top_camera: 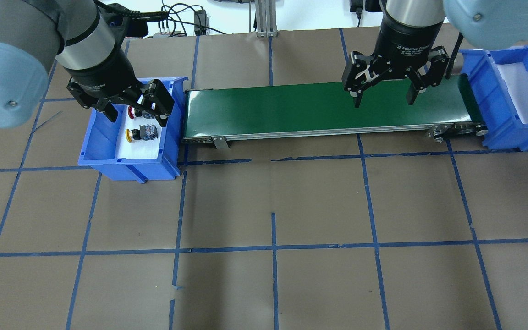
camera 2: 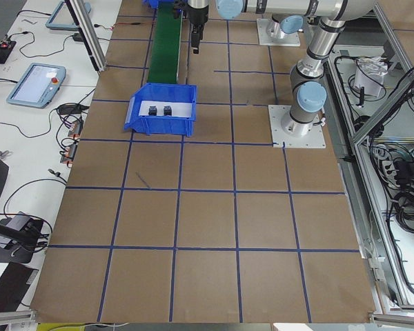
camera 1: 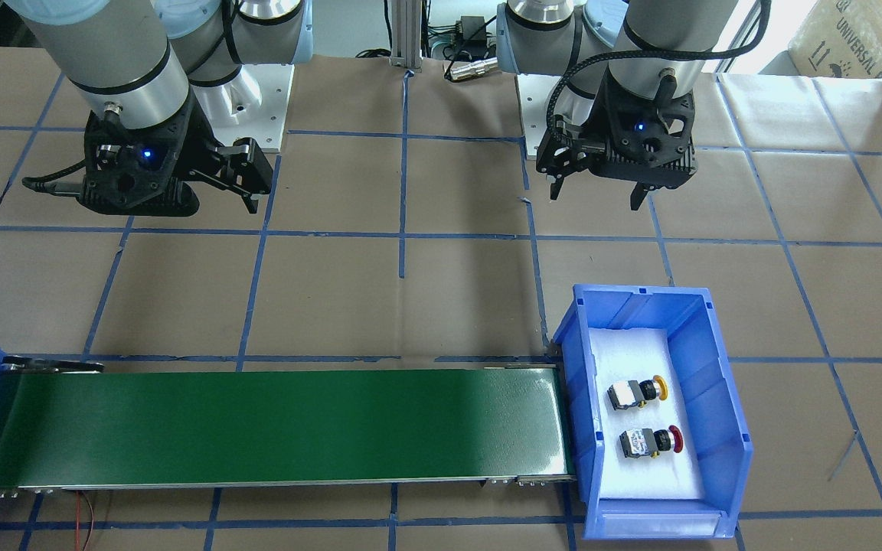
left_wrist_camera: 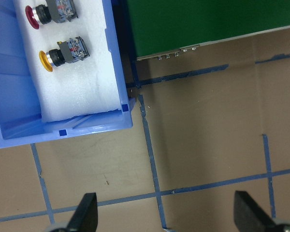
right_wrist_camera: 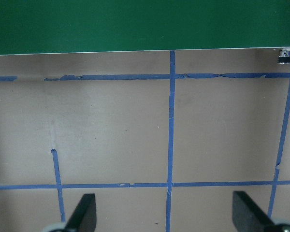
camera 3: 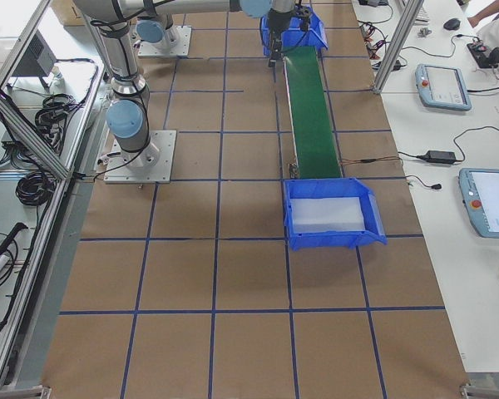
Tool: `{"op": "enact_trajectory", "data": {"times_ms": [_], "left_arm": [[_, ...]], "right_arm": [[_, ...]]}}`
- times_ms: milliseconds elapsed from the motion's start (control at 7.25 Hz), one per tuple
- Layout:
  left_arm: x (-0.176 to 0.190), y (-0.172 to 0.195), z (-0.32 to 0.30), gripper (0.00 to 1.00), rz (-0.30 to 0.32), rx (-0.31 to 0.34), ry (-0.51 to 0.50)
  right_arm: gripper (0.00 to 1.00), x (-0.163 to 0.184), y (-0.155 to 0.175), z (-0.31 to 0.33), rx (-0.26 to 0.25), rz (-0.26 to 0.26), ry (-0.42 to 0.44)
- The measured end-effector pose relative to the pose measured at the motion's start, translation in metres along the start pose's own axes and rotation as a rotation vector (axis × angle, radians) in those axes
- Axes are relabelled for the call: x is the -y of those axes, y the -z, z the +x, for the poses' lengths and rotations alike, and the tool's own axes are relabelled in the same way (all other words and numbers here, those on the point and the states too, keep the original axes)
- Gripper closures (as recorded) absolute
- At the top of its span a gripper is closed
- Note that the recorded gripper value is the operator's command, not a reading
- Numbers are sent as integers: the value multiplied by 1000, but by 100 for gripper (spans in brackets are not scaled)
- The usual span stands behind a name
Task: Transport two buttons from left to right
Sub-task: 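Lower the left gripper over the yellow-capped button in the near bin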
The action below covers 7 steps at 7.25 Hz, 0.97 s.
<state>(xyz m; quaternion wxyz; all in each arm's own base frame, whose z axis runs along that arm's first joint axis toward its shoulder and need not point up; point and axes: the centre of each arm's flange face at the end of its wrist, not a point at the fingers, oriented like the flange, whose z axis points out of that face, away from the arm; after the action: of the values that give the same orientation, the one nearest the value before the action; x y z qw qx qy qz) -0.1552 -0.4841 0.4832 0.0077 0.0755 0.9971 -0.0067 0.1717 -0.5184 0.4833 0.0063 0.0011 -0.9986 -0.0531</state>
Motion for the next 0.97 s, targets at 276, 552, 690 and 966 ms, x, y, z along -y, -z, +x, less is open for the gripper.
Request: {"op": "enact_trajectory", "data": {"times_ms": [276, 552, 690, 966], "left_arm": [[1, -3, 0, 0, 1, -2, -8], [0, -3, -3, 0, 6, -4, -36], [1, -3, -9, 0, 8, -4, -74], [12, -10, -29, 0, 21, -4, -179]], "right_arm": [[0, 0, 0, 0, 0, 0, 0], [0, 0, 0, 0, 0, 0, 1], [0, 0, 0, 0, 1, 1, 1], [0, 0, 1, 0, 1, 3, 1]]}}
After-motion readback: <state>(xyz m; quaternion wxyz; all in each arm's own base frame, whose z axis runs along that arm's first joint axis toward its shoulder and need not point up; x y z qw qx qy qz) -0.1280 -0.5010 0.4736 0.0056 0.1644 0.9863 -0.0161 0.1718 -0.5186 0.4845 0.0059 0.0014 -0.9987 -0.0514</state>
